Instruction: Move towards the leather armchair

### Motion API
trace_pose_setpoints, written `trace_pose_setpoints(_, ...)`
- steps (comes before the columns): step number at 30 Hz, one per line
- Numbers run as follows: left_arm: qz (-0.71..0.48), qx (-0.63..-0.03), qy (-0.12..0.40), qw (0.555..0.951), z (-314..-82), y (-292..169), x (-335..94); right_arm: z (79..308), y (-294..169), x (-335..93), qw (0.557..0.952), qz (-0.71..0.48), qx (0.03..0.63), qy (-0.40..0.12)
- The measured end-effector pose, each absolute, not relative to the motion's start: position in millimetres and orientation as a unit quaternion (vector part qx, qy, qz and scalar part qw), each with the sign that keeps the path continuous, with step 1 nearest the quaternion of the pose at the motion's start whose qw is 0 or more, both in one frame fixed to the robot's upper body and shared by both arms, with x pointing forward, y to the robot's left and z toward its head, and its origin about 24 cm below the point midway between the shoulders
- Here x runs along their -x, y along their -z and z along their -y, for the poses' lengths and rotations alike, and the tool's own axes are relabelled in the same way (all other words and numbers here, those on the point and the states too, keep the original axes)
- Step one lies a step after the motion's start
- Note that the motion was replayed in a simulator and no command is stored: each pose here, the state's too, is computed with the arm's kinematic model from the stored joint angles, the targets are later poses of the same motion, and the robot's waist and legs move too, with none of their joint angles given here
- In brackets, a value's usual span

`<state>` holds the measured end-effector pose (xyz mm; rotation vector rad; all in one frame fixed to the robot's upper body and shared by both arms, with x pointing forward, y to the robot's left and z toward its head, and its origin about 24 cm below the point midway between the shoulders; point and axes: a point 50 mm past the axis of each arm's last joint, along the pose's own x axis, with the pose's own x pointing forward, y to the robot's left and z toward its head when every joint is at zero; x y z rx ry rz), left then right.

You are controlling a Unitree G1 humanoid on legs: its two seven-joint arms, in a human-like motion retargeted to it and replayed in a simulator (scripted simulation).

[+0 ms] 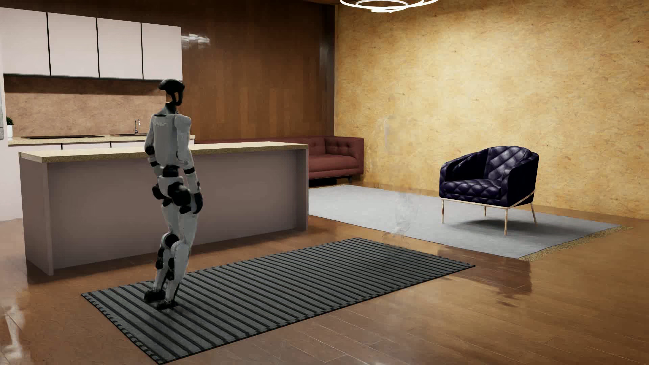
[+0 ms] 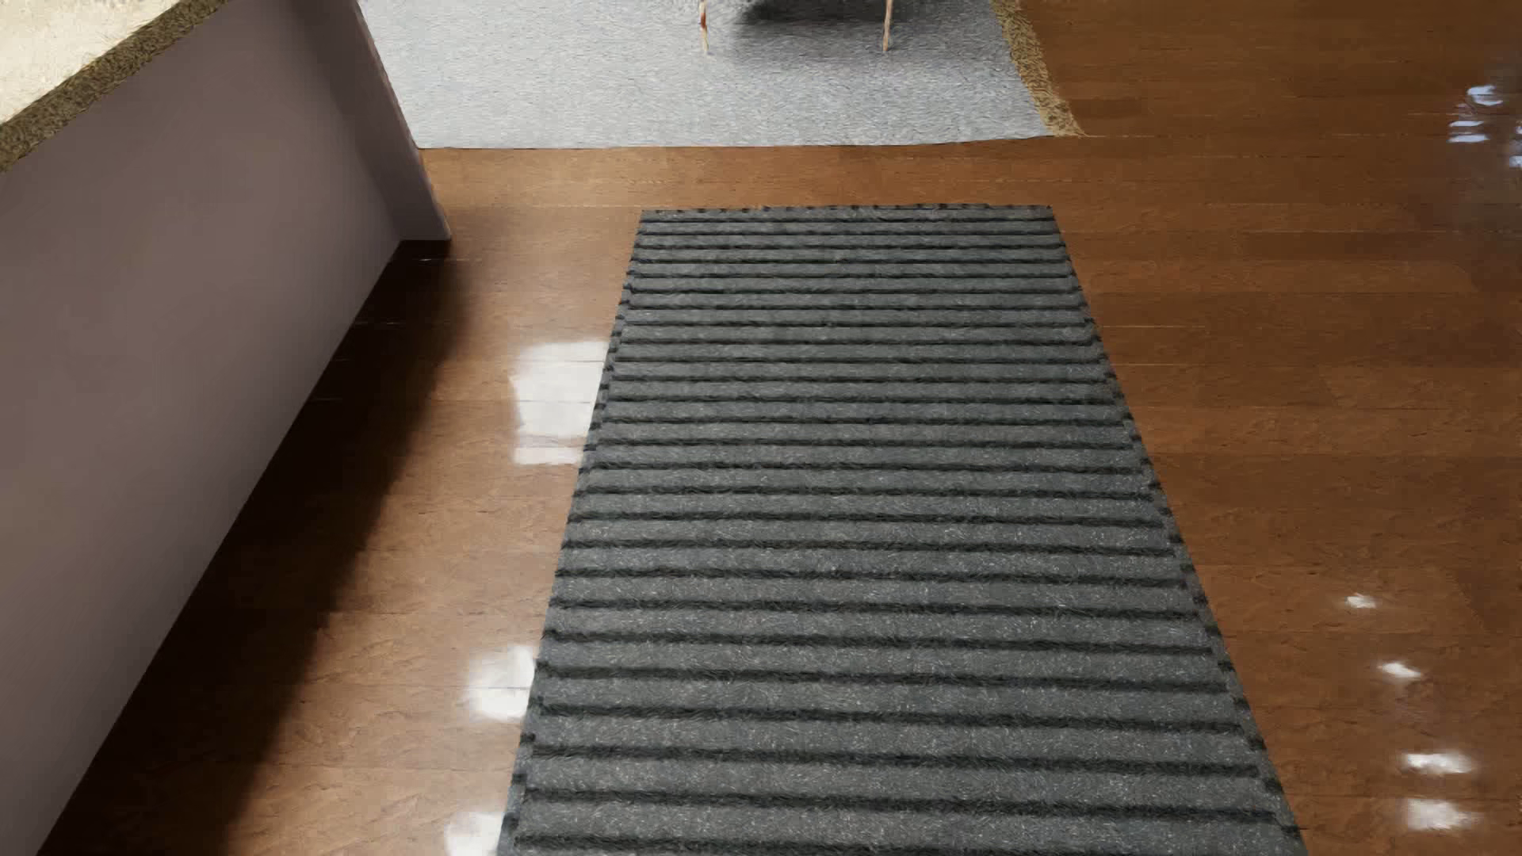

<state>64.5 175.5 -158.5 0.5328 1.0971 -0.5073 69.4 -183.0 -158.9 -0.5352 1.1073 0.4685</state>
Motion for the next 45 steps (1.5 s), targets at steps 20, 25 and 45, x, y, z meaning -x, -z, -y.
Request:
trace_pose_setpoints(20, -0.46, -0.263, 0.238, 0.814, -173, 148, -102, 217, 166, 7, 0.728, -0.622, 0.234, -0.168)
trace_pose_setpoints(25, -0.527, -0.253, 0.243, 0.774, -181, 161, -48, 202, 161, -44, 0.789, -0.556, 0.214, -0.153)
trace_pose_setpoints(45, -0.47, -0.293, 0.257, 0.792, -188, 148, -89, 214, 162, 5, 0.754, -0.608, 0.205, -0.139)
